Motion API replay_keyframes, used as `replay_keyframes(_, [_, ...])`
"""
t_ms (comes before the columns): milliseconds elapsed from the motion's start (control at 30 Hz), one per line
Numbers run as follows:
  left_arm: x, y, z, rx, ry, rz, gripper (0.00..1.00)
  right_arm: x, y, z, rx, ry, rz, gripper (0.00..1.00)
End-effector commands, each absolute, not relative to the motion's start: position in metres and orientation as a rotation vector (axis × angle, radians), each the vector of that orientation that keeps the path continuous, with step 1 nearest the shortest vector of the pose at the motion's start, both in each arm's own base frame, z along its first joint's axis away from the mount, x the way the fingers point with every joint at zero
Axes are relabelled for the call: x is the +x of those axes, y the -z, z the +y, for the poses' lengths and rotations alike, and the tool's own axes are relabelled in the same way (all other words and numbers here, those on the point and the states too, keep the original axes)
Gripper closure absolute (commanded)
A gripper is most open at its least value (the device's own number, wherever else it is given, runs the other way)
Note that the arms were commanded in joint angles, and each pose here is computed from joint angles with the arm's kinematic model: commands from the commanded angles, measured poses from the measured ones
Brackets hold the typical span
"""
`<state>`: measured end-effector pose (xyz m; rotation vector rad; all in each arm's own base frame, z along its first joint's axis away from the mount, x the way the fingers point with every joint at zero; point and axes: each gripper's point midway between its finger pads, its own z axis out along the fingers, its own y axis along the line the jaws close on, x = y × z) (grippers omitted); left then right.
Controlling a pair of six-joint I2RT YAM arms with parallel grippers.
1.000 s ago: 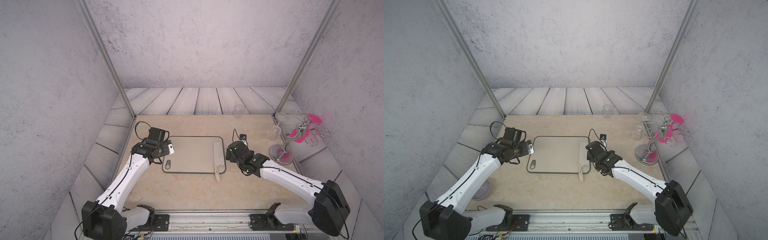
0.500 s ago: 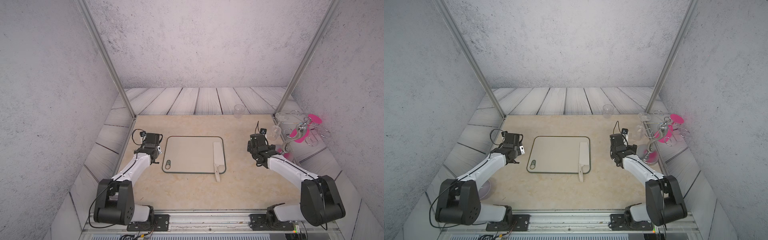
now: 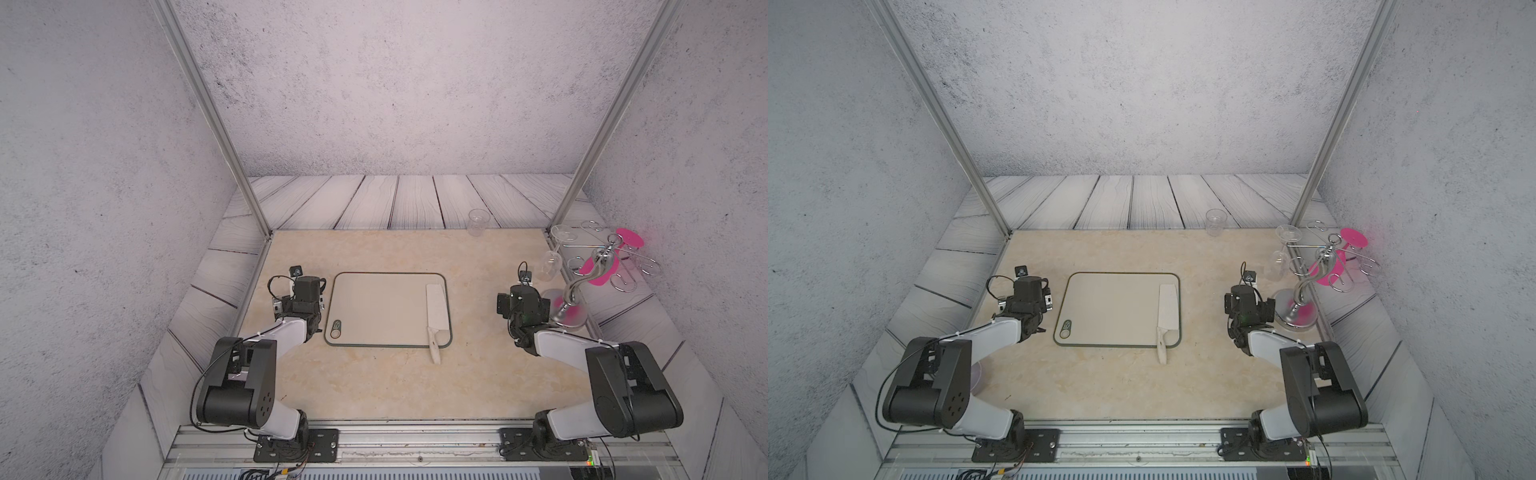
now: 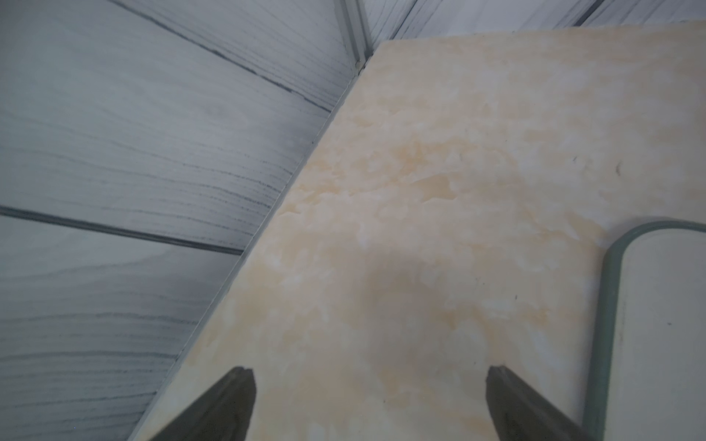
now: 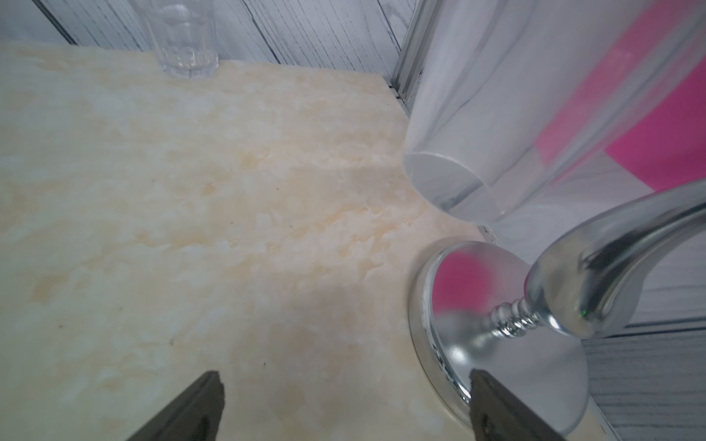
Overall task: Align the knife with the edge of the cutting board
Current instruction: Reset both arms
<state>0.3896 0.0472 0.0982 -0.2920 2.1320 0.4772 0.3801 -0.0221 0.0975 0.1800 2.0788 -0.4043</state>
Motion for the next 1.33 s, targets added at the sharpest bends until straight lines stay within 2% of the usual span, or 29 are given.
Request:
replay_keyframes(0, [0.407,-0.116,0.030,-0.168,-0.368,2.050,0.00,0.396,-0.113,-0.017,0.143,0.326,2.021,0.01])
replay_keyframes(467, [0.405,-0.101,0.024,-0.099,-0.196,1.921,0.00,0.404,-0.100,-0.017,0.115,0.257,2.006,0.01])
replay_keyframes(633, [0.404,-0.100,0.025,-0.102,-0.197,1.944,0.00,0.402,-0.088,-0.009,0.047,0.137,1.943,0.01])
replay_keyframes(1300, [0.405,-0.100,0.025,-0.100,-0.196,1.948,0.00,0.401,-0.089,-0.010,0.052,0.136,1.998,0.01])
